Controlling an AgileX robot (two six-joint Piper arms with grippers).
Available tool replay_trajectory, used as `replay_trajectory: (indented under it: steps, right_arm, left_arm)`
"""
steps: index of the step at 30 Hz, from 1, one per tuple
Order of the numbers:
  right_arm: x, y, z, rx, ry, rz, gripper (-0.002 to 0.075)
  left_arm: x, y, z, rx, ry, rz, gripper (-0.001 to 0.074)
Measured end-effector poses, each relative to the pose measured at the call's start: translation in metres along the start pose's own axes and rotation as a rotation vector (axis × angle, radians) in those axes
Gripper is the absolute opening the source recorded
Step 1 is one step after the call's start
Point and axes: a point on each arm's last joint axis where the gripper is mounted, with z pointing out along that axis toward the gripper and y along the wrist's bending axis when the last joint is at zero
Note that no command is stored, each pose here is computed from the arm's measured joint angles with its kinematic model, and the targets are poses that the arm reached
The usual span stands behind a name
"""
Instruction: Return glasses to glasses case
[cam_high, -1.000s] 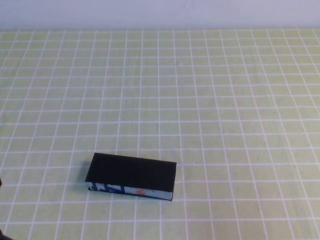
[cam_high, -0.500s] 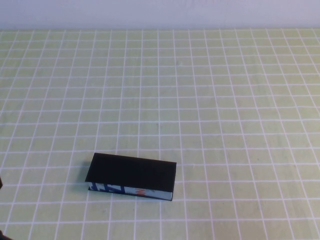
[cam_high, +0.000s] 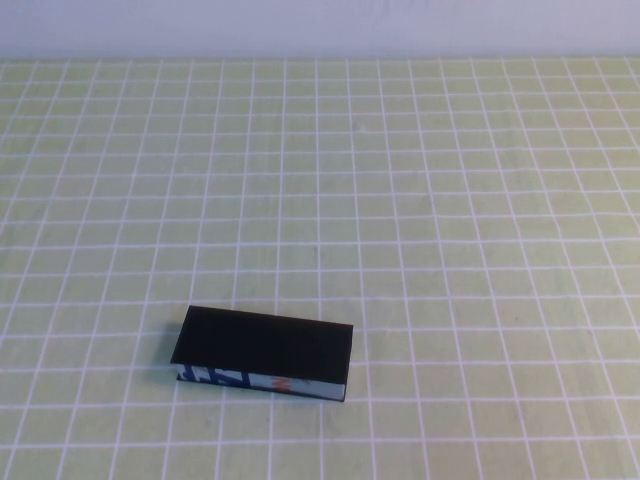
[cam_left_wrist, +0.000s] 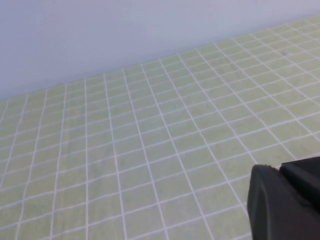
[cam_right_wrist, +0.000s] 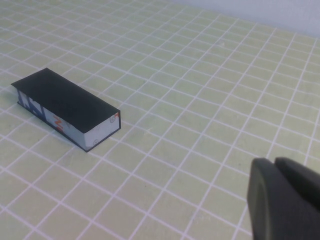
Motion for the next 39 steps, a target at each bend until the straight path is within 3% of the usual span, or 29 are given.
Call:
replay_trajectory:
  steps: [9, 17, 39]
  right_arm:
    - [0.0, 0.0, 0.0, -0.003, 0.0, 0.004, -0.0018]
    - [0.0, 0.001, 0.0, -0.008, 0.003, 0.011, -0.0018]
    - [0.0, 0.001, 0.0, -0.012, 0.003, 0.017, -0.0018]
  left_arm:
    - [0.047, -0.008, 0.01, -0.017, -0.129, -0.068, -0.0003]
    - [0.078, -0.017, 0.015, 0.035, 0.063, -0.224, -0.0003]
    - [0.081, -0.018, 0.015, 0.041, 0.087, -0.234, -0.0003]
